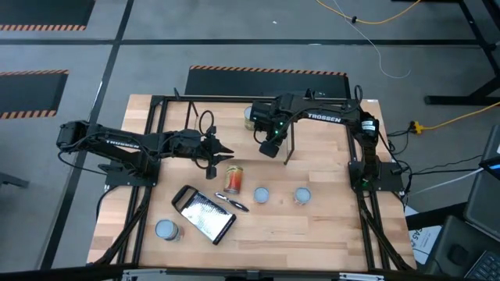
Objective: Pick and place cans onto a shelf
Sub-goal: Put the canned tomatoes on the shelf, then put the canned pineapple on the shelf
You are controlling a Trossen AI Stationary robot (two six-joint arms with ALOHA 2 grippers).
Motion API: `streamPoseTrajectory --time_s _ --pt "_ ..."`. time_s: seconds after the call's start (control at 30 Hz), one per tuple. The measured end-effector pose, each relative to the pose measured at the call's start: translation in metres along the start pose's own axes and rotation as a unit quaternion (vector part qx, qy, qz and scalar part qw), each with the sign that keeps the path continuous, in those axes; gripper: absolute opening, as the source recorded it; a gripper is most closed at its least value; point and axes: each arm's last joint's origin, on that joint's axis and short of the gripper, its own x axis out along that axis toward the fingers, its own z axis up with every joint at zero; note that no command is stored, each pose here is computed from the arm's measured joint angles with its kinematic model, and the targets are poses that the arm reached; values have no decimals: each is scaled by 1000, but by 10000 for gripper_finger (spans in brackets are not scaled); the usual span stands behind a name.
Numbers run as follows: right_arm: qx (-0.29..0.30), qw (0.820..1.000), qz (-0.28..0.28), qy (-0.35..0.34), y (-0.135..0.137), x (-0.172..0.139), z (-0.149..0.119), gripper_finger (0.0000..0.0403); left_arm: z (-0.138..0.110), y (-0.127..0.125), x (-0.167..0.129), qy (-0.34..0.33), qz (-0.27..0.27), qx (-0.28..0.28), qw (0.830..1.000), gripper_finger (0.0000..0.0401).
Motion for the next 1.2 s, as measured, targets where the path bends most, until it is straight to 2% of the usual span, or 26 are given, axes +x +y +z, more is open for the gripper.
streamPoseTrajectory --time_s 0.33,0.87,1.1,1.2 --pt "13 1000 0 0 0 0 0 42 0 0 0 0 0 0 1000 66" --pt "8 1000 1 -3 1 -1 0 45 0 0 0 0 0 0 1000 66" --pt "-38 998 9 -41 16 -32 -19 45 0 0 0 -1 0 0 1000 66" --pt "-68 995 -14 -75 26 -50 -32 45 2 0 0 -9 0 0 1000 66"
